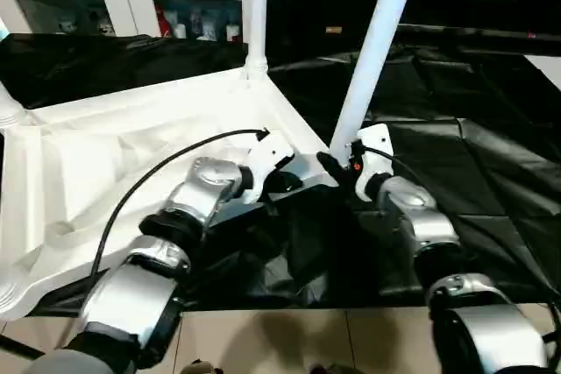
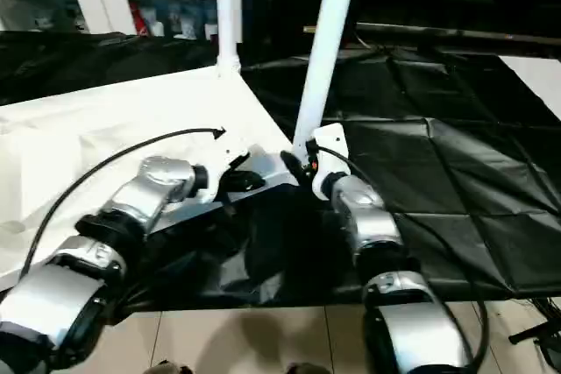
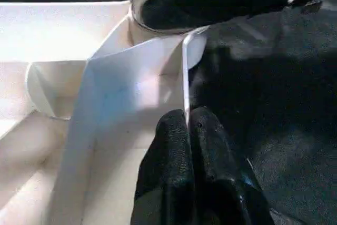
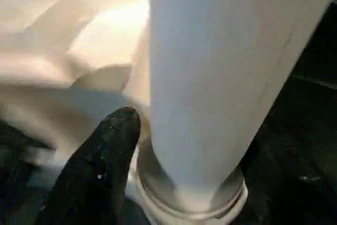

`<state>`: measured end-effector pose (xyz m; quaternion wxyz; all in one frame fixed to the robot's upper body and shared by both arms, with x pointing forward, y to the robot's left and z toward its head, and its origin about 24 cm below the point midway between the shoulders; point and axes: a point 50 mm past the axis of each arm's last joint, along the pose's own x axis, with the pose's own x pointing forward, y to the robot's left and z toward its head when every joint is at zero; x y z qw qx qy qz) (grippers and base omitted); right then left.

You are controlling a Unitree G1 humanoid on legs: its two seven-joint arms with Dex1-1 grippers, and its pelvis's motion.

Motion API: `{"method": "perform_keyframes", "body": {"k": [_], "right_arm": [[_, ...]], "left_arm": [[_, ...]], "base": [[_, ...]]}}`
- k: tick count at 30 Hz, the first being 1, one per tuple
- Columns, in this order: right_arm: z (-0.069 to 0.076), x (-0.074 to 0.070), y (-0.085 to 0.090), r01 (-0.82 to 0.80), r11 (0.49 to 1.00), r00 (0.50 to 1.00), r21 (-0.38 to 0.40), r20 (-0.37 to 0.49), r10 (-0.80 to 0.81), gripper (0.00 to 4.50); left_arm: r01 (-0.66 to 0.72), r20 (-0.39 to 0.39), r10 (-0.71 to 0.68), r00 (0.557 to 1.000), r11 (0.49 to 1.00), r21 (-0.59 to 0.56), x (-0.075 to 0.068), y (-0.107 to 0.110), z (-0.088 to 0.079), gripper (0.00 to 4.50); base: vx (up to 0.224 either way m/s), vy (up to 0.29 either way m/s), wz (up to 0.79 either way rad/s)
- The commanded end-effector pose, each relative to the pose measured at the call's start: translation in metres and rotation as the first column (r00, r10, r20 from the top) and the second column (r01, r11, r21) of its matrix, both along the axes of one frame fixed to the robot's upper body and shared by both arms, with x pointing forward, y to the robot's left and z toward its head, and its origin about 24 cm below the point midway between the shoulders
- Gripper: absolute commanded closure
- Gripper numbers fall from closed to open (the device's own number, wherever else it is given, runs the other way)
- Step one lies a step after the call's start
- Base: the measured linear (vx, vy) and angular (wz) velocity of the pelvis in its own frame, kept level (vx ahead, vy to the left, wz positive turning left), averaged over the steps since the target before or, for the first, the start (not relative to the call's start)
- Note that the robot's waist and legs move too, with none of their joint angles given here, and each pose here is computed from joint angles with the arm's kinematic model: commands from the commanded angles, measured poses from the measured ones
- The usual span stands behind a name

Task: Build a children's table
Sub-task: Rotate leg to tighten

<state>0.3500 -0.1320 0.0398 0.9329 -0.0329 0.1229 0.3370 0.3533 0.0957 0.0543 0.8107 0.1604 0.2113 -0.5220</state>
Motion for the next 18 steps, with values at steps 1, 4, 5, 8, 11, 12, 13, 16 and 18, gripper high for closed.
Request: {"method": "perform_keyframes", "body": {"k": [1, 4, 5, 8, 11, 12, 13, 16, 18], "right_arm": [[-0.005, -0.015, 0.014, -0.266, 0.964, 0.964, -0.017, -0.037, 0.265, 1.49], [0.003, -0.015, 0.001, -0.323, 0.946, 0.946, -0.027, -0.031, 0.322, 1.49], [0.007, -0.016, -0.008, -0.358, 0.933, 0.934, -0.033, -0.034, 0.357, 1.49], [0.012, -0.019, -0.023, -0.437, 0.898, 0.899, -0.051, -0.061, 0.434, 1.49], [0.013, -0.02, -0.025, -0.457, 0.887, 0.888, -0.059, -0.072, 0.453, 1.49], [0.013, -0.021, -0.028, -0.471, 0.88, 0.881, -0.067, -0.082, 0.465, 1.49], [0.014, -0.021, -0.03, -0.48, 0.874, 0.876, -0.073, -0.091, 0.473, 1.49], [0.014, -0.021, -0.031, -0.484, 0.872, 0.873, -0.071, -0.103, 0.477, 1.49], [0.014, -0.02, -0.027, -0.501, 0.864, 0.862, -0.045, -0.111, 0.494, 1.81]], "left_arm": [[0.111, -0.061, -0.109, 0.992, 0.993, 0.041, -0.01, -0.001, -0.008, 4.5], [0.159, -0.09, -0.153, 0.984, 0.985, 0.064, -0.012, 0.007, -0.009, 4.5], [0.184, -0.107, -0.174, 0.979, 0.979, 0.09, -0.014, 0.012, -0.01, 4.5], [0.201, -0.133, -0.186, 0.974, 0.973, 0.112, -0.015, 0.021, -0.009, 4.5], [0.206, -0.139, -0.189, 0.972, 0.972, 0.114, -0.016, 0.023, -0.009, 4.5], [0.211, -0.145, -0.193, 0.97, 0.971, 0.117, -0.016, 0.024, -0.008, 4.5], [0.217, -0.15, -0.199, 0.968, 0.969, 0.118, -0.017, 0.026, -0.008, 4.5], [0.224, -0.156, -0.205, 0.966, 0.967, 0.118, -0.018, 0.027, -0.008, 4.5], [0.237, -0.174, -0.216, 0.961, 0.965, 0.109, -0.021, 0.03, -0.009, 4.5]], "base": [[0.0, 0.0, 0.0], [0.0, 0.0, 0.0], [0.0, 0.0, 0.0], [0.0, 0.0, 0.0], [0.0, 0.0, 0.0], [0.0, 0.0, 0.0], [0.0, 0.0, 0.0], [0.0, 0.0, 0.0], [0.0, 0.0, 0.0]]}}
